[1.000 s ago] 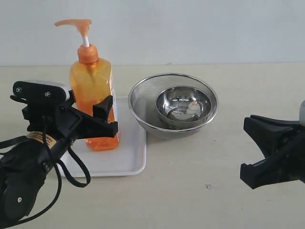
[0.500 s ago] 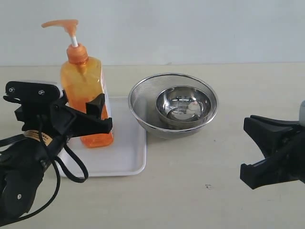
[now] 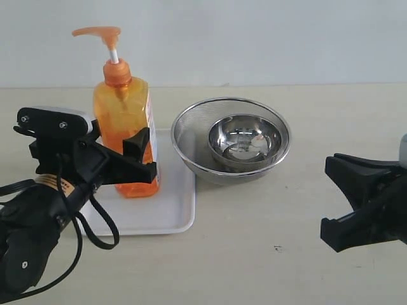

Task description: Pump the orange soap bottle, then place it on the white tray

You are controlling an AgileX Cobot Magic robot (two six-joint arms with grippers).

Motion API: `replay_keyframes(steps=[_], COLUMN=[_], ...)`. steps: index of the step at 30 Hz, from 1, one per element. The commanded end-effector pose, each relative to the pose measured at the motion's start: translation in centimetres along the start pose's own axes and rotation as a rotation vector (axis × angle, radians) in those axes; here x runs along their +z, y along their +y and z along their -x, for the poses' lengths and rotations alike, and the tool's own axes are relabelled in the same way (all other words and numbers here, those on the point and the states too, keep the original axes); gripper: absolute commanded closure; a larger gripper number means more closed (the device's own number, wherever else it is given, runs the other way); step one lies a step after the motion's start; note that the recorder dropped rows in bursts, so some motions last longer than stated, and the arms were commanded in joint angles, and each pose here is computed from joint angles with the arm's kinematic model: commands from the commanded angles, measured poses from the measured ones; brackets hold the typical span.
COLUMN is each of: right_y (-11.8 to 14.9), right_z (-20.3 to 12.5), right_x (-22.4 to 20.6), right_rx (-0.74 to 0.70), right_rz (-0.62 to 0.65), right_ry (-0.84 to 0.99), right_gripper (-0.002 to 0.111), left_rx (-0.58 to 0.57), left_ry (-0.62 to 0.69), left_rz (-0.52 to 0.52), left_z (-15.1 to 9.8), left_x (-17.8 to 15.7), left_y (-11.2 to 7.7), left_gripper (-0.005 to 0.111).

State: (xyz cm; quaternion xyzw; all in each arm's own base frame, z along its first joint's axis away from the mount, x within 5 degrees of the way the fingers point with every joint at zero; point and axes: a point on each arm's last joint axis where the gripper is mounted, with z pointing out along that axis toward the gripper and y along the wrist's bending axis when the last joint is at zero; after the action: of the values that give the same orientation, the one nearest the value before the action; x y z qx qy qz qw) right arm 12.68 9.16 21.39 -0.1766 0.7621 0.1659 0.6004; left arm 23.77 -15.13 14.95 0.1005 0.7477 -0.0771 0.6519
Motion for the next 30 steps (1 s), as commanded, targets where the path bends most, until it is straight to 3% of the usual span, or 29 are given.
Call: replay_keyframes(steps=[1,6,19,30], right_y=[-0.09,-0.09,-0.07,-0.07], right_z=[-0.07,-0.07,-0.11,-0.11], right_x=[-0.1,-0.1,-0.1,-0.1], right_rx=[-0.001,-0.001,-0.001,-0.001], right_rz=[-0.004,-0.004,-0.002,-0.002], right_ry=[-0.003,-0.003,0.001,0.001], right_gripper=[0.108,0.108,0.108,0.108], left_rx=[0.002,0.002,-0.008,-0.011], left_ry=[-0.065,-0.065,-0.058,-0.021], left_rz=[-0.01,-0.01,0.006,0.006], left_z=[0.76,0.76,0.7,0.38], left_x=[0.0,0.0,0.0,-0.03], left_y=[-0.1,-0.1,0.05,0.07], left_gripper=[0.079,0.051,0.013,0.008])
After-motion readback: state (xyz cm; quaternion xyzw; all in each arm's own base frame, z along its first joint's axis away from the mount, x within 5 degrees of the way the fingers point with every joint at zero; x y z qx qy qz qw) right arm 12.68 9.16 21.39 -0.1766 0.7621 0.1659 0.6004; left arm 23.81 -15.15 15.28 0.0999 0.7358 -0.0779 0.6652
